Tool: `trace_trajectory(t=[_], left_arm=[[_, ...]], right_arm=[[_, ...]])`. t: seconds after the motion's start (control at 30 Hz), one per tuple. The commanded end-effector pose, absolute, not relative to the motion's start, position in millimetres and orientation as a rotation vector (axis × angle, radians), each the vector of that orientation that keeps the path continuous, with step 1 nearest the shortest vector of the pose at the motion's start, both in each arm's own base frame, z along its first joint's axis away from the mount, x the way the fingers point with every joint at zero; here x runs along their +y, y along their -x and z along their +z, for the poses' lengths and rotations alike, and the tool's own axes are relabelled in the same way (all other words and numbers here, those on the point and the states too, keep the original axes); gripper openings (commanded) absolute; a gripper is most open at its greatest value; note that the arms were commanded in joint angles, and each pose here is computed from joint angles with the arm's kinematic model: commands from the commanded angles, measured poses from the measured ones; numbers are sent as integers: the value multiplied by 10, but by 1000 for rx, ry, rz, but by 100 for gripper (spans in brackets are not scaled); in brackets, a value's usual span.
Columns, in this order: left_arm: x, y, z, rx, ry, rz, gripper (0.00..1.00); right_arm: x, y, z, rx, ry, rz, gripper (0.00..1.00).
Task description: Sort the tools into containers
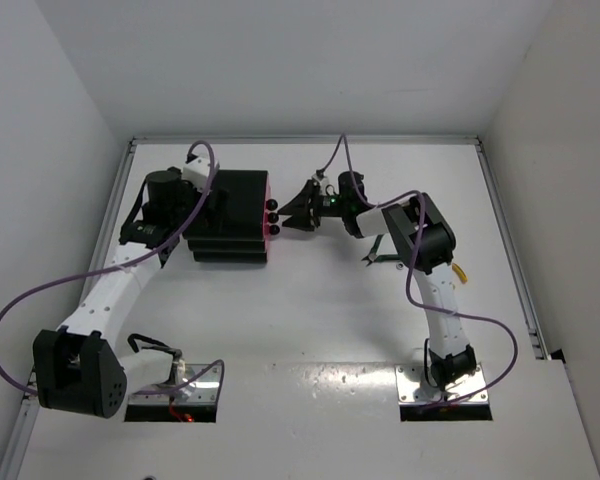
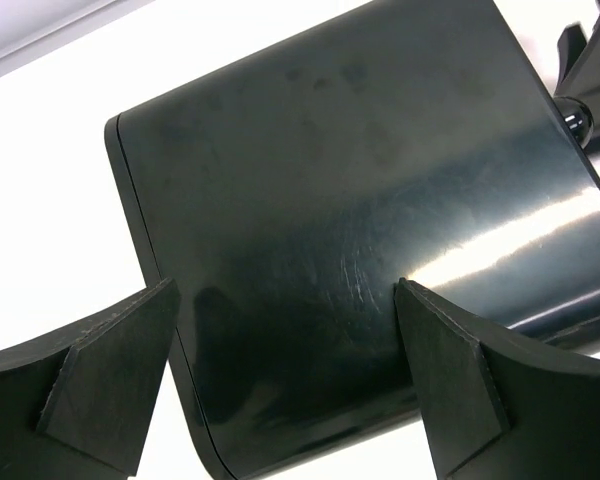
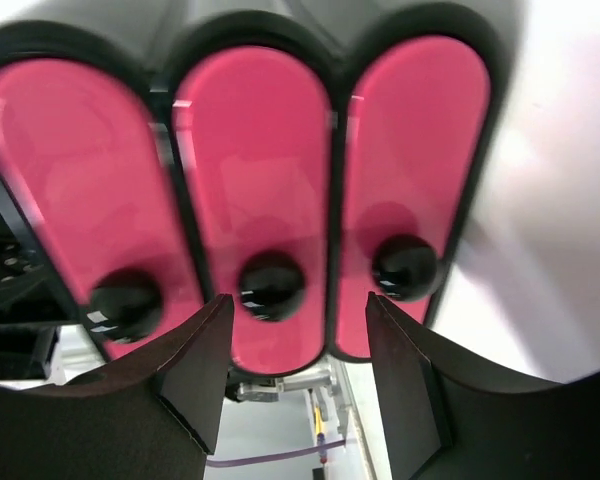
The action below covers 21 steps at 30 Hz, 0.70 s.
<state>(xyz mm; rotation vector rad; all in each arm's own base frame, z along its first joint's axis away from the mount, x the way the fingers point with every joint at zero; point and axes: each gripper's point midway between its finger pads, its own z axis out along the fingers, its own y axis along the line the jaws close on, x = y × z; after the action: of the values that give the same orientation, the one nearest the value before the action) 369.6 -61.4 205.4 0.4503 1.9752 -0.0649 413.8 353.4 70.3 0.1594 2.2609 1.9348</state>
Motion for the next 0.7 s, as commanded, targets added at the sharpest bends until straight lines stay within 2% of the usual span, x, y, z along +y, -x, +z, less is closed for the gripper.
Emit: trace_trajectory(t=[0.0, 0.43, 0.6, 0.67], left_arm=[[-596, -3687, 1936, 2015, -453, -46, 95], [-598, -3701, 1870, 2033, -455, -48, 95], [-599, -3707, 1838, 2042, -457, -49, 95], [-603, -3706, 1837, 2044, -447, -55, 95]], right_arm=[[3618, -4207, 786, 2211, -115, 1933, 56], [3883, -4128, 812, 2197, -57, 1986, 55], [3919, -4089, 784, 2198, -51, 1997, 37], [3864, -4124, 865, 2175, -49, 1992, 26]])
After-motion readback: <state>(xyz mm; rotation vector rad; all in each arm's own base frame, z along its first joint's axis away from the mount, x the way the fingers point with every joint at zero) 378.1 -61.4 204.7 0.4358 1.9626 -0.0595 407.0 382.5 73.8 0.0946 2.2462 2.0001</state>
